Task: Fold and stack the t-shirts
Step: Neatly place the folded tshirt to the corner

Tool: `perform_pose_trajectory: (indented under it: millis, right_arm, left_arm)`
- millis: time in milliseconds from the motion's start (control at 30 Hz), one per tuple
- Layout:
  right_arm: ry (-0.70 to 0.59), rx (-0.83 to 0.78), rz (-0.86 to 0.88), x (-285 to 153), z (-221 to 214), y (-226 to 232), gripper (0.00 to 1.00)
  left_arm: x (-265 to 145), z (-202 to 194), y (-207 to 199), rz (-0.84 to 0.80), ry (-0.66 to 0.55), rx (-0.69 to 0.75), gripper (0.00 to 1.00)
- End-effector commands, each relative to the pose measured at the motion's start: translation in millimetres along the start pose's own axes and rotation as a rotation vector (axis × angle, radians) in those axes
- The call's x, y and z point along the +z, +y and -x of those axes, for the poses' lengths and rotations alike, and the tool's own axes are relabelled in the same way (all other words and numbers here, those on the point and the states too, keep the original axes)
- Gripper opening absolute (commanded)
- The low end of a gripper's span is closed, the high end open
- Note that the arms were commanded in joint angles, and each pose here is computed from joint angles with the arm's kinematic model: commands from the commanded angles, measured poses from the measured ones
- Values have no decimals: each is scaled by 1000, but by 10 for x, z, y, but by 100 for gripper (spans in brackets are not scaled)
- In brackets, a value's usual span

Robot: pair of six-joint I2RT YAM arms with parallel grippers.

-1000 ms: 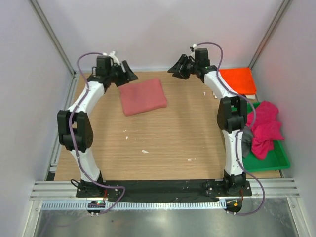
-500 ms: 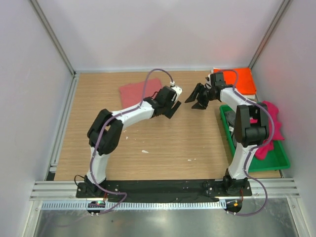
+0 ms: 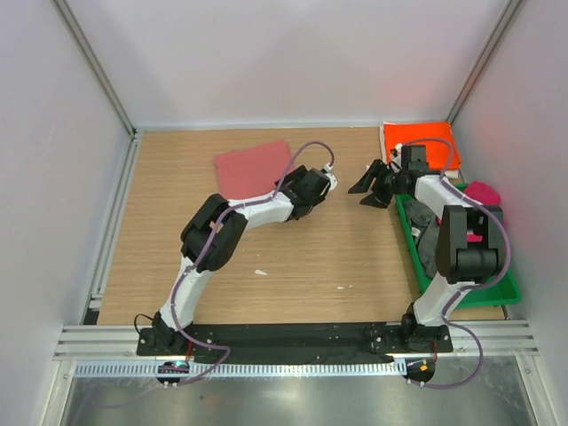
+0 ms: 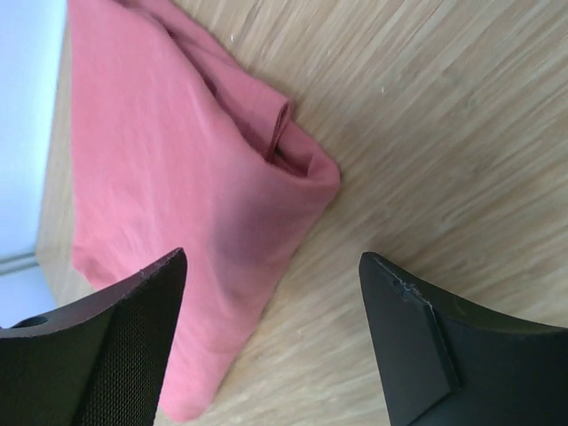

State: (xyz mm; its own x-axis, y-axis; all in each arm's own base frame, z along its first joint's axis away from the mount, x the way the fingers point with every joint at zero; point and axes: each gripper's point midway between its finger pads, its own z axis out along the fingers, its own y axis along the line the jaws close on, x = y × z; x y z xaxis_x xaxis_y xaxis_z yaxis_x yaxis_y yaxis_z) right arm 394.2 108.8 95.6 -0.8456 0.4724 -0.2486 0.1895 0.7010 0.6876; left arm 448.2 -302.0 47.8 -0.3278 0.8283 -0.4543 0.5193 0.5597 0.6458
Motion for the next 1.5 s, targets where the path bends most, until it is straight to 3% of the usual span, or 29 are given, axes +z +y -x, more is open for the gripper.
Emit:
perform_pose_trajectory:
  millis: [0,200,300,333,400,500,567,633,667,733,767,967,1233,1467]
  right_arm:
    - [-49,-60,64,-68,134,156,62]
    - [-46,-46,77,-13,205,180,63]
    - [-42,-34,83,44,244,180,63]
    - [-33,-18,84,75,242,168,64]
    - [-24,-5,104,149,283,182,65]
    - [-12,40,124,288,340,175,73]
    - [-23,59,153,380,428,219,77]
    - [-22,53,160,447,464,261,81]
    - [-21,55,161,498,527,276,92]
    - [-8,67,175,581,571,304,93]
    - [-11,85,198,591,662,392,100]
    - [20,94,319,978,741,852,100]
    - [107,76,411,1497,443,1493,100]
    - [167,59,409,1744,204,1594,100]
  left_arm:
    - [109,127,31,40,-24,68,80]
    - [283,100,-31,14,-3,97,70]
    - [328,66,-13,-1,7,89,59]
    - [341,52,-9,-7,7,87,49]
    - [354,64,26,-13,1,76,39]
    - [341,89,127,-4,-7,46,8]
    - [314,98,159,-5,-12,35,0]
    - [220,154,242,-4,-32,14,0]
    - [183,119,244,-12,-30,12,0]
    - [8,187,346,-21,-64,-20,0]
    - [-38,178,376,-24,-70,-33,0]
    - [-382,91,604,-50,-107,-121,0]
    - [-585,67,730,-69,-128,-145,0]
    - [-617,47,723,-82,-125,-153,0]
